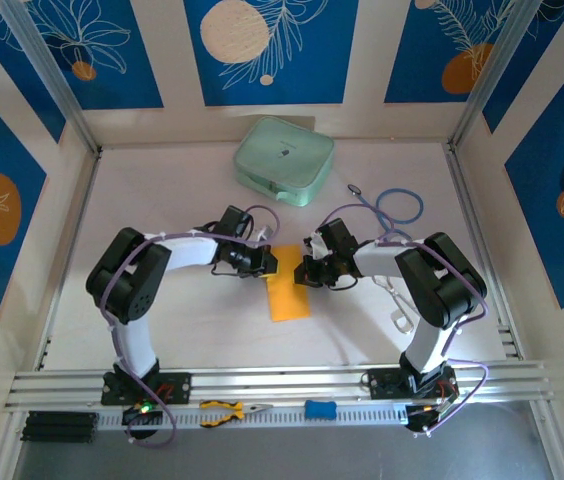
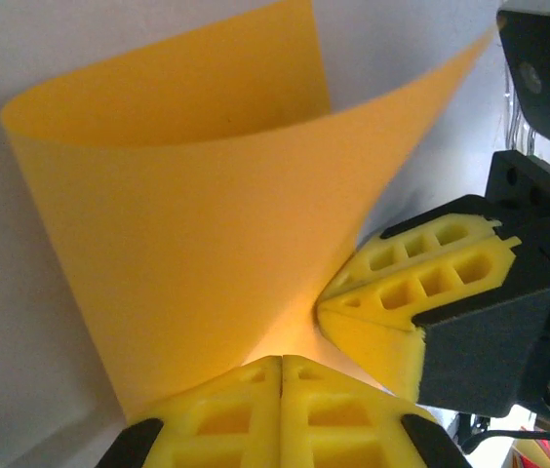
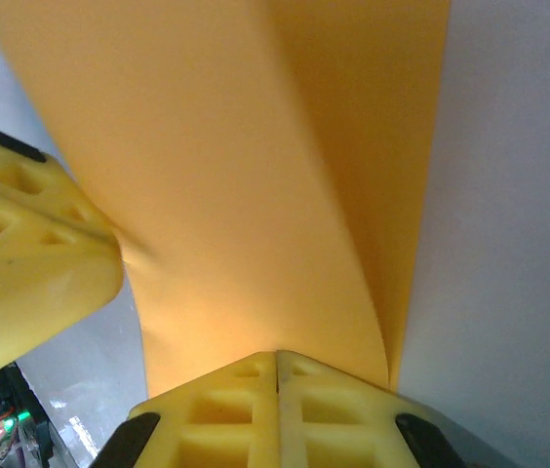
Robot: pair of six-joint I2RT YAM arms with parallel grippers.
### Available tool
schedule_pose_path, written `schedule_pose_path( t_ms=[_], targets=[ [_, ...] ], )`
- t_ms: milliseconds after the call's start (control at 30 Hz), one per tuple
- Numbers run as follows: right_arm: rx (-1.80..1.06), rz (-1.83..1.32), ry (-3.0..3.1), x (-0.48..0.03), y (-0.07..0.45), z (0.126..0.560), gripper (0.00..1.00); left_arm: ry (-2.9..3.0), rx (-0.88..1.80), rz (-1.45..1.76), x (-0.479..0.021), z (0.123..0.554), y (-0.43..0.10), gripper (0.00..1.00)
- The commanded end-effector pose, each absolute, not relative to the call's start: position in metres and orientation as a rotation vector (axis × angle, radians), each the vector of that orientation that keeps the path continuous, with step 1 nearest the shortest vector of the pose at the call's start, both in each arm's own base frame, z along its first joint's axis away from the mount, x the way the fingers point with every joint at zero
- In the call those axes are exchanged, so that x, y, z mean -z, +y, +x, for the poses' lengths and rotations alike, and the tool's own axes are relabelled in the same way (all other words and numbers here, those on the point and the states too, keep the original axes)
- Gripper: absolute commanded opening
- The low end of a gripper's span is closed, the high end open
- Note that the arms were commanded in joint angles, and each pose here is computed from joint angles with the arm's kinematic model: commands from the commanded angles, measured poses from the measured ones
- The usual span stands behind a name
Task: Fold a paper plane with a square sheet of paper (pick it up from the middle)
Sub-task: Fold the paper in half at the center of the table.
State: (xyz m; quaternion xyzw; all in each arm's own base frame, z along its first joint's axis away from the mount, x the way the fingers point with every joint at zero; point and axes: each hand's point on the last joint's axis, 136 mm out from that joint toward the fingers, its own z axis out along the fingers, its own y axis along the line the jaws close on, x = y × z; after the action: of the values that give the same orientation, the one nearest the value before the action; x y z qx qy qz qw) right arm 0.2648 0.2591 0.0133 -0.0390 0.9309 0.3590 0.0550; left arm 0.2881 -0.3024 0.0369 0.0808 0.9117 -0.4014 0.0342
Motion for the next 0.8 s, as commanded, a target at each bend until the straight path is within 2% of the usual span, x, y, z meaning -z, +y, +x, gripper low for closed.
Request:
schedule_pose_path(
  t_ms=[0, 200, 467, 767],
  targets=[
    [-0.906, -0.023, 3.013, 0.025, 0.231, 0.237, 0.00, 2.839, 1.187, 0.255, -0.007, 0.285, -0.291, 0.00],
    [-0.896, -0.016, 3.017, 0.026, 0.229, 0.235, 0.00, 2.905, 1.138, 0.189, 0.016, 0.280, -0.276, 0.00],
    [-0.897, -0.017, 3.015, 0.026, 0.229, 0.235, 0.00, 2.844, 1.192, 0.248, -0.023, 0.294, -0.288, 0.02],
    [-0.898, -0.014, 3.018, 0.027, 0.229, 0.234, 0.00, 2.808, 1.228, 0.244, -0.022, 0.311, -0.287, 0.04]
  ],
)
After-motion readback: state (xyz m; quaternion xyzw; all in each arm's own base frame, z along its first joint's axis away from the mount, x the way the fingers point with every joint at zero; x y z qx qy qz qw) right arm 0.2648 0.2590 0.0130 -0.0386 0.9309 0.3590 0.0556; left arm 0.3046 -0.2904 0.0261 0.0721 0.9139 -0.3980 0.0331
